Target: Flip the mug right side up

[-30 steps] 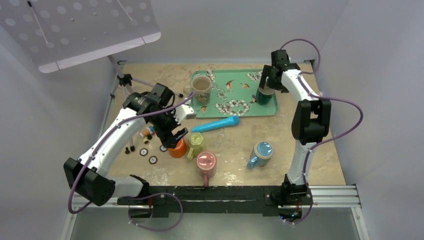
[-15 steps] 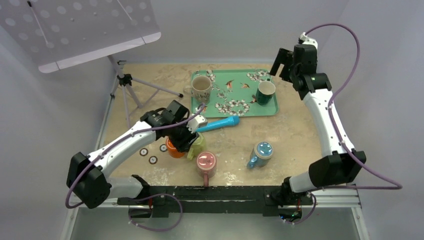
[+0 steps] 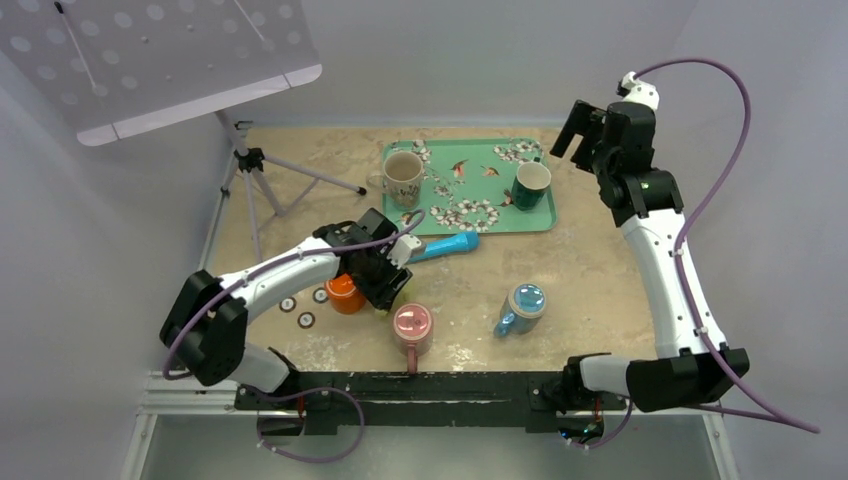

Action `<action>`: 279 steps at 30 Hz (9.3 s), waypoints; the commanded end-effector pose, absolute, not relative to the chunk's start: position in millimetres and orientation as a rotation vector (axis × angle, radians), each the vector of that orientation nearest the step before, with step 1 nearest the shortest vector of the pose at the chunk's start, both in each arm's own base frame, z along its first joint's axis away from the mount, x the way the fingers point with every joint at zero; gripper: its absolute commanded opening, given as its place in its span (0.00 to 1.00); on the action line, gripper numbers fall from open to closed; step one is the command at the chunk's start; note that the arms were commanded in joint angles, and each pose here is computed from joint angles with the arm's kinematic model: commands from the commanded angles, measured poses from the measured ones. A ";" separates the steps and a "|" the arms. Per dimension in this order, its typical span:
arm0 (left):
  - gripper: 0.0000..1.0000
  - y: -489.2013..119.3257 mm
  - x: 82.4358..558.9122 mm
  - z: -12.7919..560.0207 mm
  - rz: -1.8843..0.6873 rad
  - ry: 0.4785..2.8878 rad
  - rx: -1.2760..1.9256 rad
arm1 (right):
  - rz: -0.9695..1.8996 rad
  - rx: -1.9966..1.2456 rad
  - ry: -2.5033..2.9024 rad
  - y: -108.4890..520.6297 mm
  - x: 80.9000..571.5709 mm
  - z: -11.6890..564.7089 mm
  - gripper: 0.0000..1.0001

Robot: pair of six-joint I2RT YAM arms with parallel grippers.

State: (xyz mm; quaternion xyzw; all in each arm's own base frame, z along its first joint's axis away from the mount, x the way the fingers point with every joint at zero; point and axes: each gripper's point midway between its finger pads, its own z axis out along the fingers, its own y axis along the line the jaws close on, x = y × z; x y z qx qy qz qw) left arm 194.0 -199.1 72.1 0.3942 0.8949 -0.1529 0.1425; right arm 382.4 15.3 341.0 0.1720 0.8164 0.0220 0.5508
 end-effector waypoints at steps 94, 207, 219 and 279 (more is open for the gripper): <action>1.00 -229.6 294.9 377.4 -0.828 2.075 0.662 | 1.158 -0.192 1.613 252.4 331.5 454.9 0.00; 0.00 -336.0 203.8 287.8 -0.912 1.718 1.713 | 0.700 -0.312 2.028 152.0 301.2 330.4 0.85; 0.00 -323.9 232.2 410.2 -1.259 1.816 1.050 | 1.275 -0.756 1.651 216.5 187.1 360.7 0.95; 1.00 -115.1 282.4 353.5 -0.050 2.066 0.802 | 0.117 -0.417 2.483 276.2 478.9 156.5 0.00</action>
